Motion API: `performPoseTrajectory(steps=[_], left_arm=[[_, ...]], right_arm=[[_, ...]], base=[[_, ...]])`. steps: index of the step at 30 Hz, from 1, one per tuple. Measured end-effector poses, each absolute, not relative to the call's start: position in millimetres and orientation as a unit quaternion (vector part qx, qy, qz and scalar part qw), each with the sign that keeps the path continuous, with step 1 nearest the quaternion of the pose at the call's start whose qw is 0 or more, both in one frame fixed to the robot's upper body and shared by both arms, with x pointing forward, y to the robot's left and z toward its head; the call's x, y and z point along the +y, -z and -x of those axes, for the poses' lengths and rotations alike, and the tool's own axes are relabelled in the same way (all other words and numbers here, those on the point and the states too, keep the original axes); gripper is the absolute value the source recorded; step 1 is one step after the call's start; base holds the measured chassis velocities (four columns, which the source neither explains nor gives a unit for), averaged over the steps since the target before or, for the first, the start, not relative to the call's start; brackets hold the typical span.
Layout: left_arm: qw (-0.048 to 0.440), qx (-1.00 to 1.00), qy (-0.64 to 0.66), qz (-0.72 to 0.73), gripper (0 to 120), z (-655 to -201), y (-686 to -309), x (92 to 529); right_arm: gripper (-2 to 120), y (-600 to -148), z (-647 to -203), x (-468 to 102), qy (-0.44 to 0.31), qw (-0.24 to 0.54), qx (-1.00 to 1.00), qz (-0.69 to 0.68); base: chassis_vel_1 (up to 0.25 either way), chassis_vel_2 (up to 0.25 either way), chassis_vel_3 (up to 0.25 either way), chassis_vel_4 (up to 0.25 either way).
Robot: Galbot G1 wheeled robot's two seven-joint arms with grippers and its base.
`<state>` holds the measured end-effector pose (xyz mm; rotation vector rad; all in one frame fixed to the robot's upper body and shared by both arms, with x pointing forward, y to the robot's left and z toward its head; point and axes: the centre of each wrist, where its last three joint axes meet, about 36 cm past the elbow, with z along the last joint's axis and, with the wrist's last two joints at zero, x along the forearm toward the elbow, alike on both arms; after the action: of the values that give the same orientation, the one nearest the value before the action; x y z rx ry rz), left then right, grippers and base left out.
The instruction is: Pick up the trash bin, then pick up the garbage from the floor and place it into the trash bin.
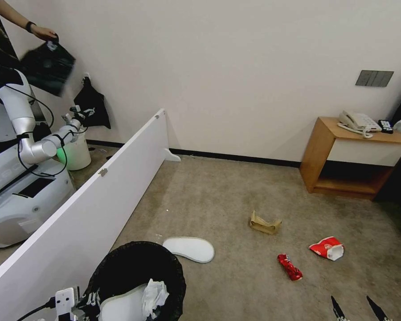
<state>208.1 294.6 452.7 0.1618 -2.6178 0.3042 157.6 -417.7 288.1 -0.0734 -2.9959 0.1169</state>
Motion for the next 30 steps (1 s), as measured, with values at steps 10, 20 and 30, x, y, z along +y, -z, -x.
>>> performPoseTrajectory(steps=[10,20,30], left_arm=[[0.248,-0.960,-0.112,-0.058,4,-208.2,-452.6,294.7],[0.248,-0.960,-0.113,-0.058,4,-208.1,-452.7,294.9],[0.248,-0.960,-0.113,-0.058,4,-207.5,-452.5,294.6]], right_arm=[[100,-289.4,-158.1,-418.4,-0.040,0.069,-0.997,0.024],[100,-290.6,-158.8,-418.8,-0.039,0.067,-0.997,0.023],[100,-290.6,-159.1,-419.3,-0.037,0.066,-0.997,0.019]], base=[[-0.025,0.027,0.019,-0.027],[-0.029,0.037,0.026,-0.030],[-0.057,0.058,0.047,-0.054]])
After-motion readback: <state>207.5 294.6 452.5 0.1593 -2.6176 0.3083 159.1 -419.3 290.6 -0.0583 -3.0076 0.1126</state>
